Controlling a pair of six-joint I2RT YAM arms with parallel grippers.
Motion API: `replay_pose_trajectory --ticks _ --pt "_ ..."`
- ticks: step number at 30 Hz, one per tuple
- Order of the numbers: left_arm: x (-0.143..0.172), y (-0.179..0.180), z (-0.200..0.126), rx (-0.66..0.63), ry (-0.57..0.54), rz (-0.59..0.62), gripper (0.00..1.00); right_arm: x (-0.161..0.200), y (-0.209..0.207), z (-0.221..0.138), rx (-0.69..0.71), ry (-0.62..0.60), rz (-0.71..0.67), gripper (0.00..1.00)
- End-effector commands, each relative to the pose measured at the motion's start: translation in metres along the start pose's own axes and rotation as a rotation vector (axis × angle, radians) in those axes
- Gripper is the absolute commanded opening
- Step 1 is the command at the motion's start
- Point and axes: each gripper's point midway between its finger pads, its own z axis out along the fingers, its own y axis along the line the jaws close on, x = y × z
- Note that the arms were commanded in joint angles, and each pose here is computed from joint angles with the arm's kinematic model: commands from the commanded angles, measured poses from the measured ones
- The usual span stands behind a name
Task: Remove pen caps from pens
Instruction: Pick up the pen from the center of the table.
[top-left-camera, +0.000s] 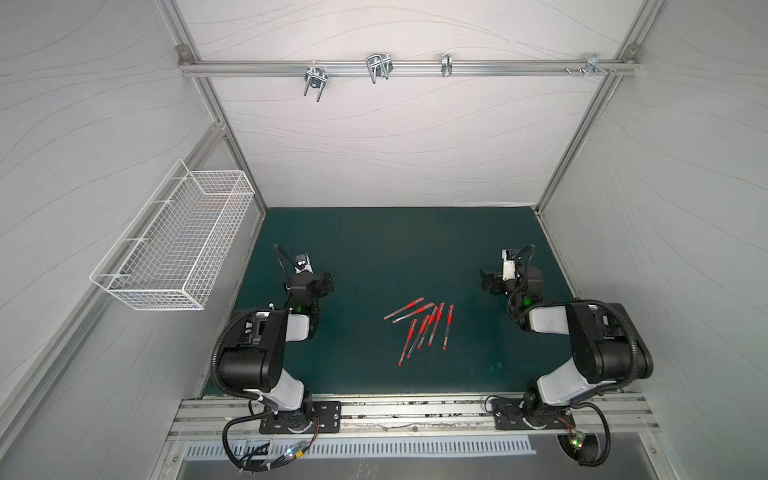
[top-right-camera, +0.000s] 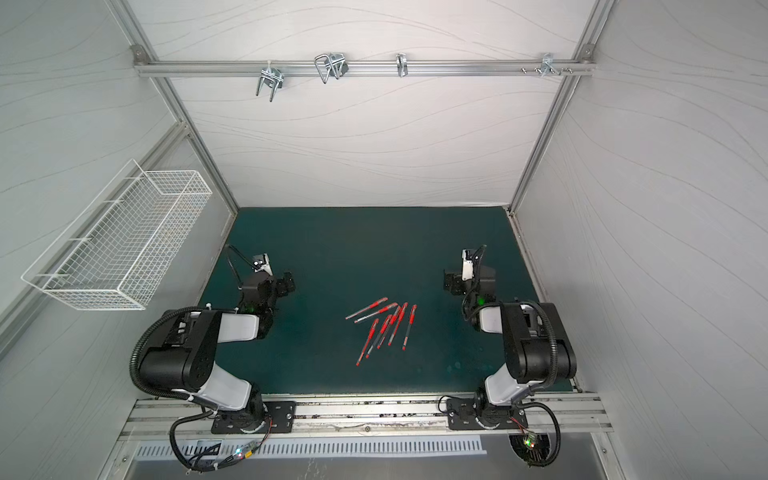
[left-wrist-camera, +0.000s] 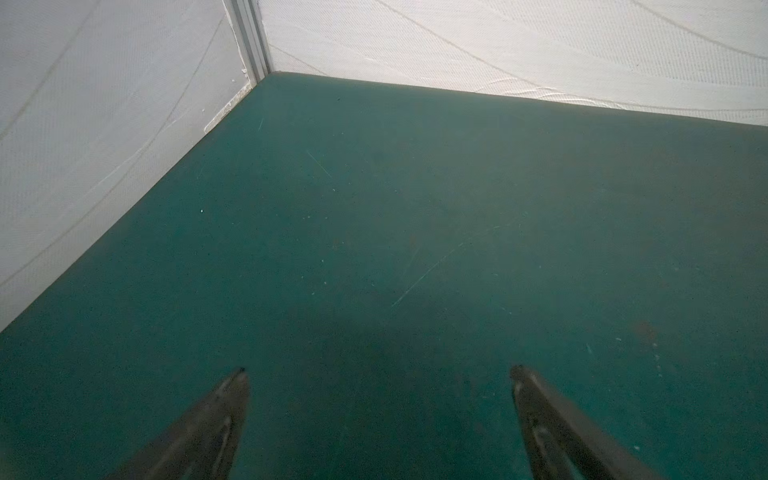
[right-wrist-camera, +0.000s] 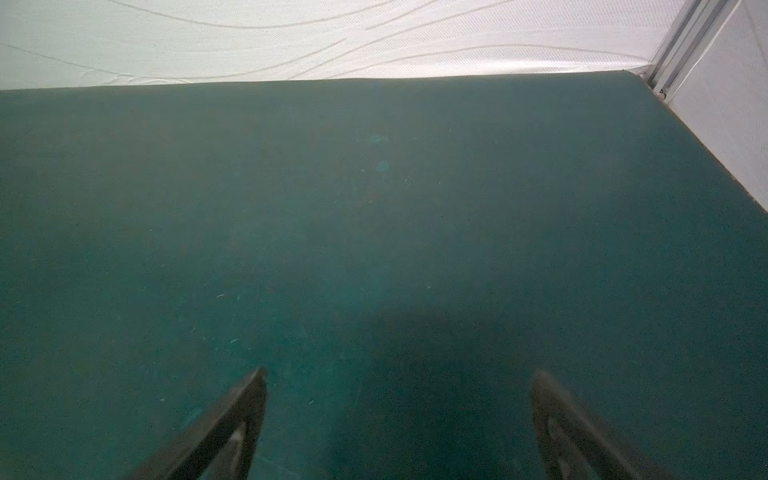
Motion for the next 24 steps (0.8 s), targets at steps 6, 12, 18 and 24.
replay_pose_trajectory --ticks 6,12,18,24 --pt "-0.017 -0.0012 0.003 -0.005 -0.055 -0.004 0.99 0.001 0.0022 0.0033 -0.007 0.013 -0.02 0.99" --pt "-0.017 -0.0011 0.003 -0.006 -0.055 -0.004 0.99 0.0 0.002 0.0029 -0.005 0.01 -0.019 0.99" --pt "-0.0172 -0.0012 0.0035 -0.001 -0.054 -0.006 0.99 0.0005 0.0019 0.0035 -0.006 0.012 -0.02 0.99" --pt "-0.0166 -0.0055 0.0026 0.03 -0.051 0.004 0.99 0.0005 0.0022 0.0032 -0.006 0.011 -0.02 0.99"
